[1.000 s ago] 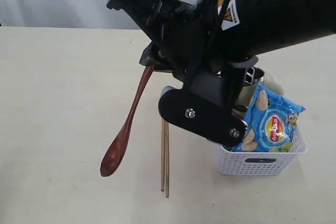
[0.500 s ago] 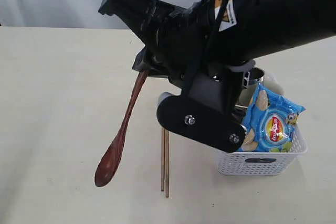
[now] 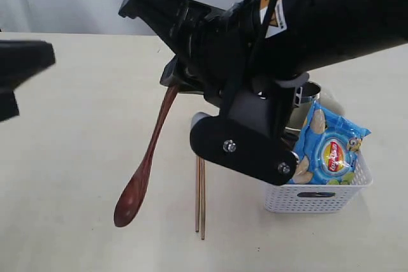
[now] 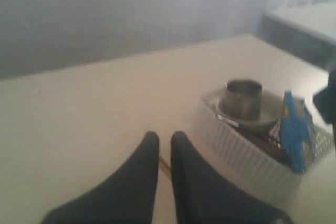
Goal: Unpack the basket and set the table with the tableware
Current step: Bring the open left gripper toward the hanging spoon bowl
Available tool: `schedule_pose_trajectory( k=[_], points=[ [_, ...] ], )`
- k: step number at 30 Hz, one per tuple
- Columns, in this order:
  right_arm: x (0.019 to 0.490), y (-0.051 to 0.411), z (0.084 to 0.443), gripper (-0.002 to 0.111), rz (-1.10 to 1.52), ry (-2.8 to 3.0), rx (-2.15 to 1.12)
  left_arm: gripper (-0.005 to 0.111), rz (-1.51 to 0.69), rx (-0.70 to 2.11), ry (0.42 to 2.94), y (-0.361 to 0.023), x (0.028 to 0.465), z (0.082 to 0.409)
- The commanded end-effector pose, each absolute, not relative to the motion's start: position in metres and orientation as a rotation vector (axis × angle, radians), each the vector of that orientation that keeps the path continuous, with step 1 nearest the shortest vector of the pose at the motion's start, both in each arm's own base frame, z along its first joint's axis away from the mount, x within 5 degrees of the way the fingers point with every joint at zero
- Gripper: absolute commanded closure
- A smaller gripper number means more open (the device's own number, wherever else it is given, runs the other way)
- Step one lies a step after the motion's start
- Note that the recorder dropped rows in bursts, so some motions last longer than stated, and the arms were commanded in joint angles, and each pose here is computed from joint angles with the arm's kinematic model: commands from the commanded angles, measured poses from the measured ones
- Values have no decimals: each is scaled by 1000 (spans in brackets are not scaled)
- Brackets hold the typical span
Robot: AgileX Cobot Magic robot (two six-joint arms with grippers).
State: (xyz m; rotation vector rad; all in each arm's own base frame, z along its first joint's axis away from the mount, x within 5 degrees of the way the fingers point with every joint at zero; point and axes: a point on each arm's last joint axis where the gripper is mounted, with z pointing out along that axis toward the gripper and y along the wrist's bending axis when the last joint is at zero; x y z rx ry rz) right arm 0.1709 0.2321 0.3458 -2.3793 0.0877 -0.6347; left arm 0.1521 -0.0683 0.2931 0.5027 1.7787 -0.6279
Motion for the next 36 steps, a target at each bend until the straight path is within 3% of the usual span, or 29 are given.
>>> schedule_pose_trajectory(
  k=[1, 2, 5, 8, 11, 13, 16, 18, 21, 23, 27, 31, 36],
  points=[
    [171, 233, 347, 109, -634, 89, -2366, 72, -423, 633, 1868, -64, 175, 278],
    [171, 233, 348, 109, -635, 95, -2357, 65, -219, 614, 1867, -53, 184, 275],
    [171, 233, 348, 109, -636, 102, -2349, 63, 160, 607, 1880, -29, 190, 265],
    [171, 234, 348, 109, -636, 104, -2347, 59, 341, 608, 1906, -17, 188, 255],
    [171, 234, 348, 109, -636, 104, -2347, 56, 220, 633, 1939, -24, 183, 244],
    [171, 234, 349, 109, -638, 104, -2343, 56, 5, 659, 1953, -38, 177, 239],
    [172, 234, 349, 109, -640, 103, -2338, 57, -26, 667, 1963, -40, 175, 236],
    [172, 234, 349, 109, -640, 103, -2338, 62, 168, 592, 1981, -24, 179, 235],
    [172, 235, 350, 109, -649, 102, -2320, 70, 636, 422, 1986, 11, 182, 241],
    [173, 236, 352, 109, -659, 100, -2300, 67, 761, 334, 1979, 21, 184, 246],
    [173, 236, 354, 109, -672, 98, -2275, 64, 516, 417, 2008, 2, 201, 244],
    [172, 236, 358, 109, -687, 94, -2245, 79, 264, 553, 2100, -20, 219, 223],
    [169, 231, 367, 109, -706, 93, -2207, 100, 72, 456, 2302, -28, 228, 183]
  ],
)
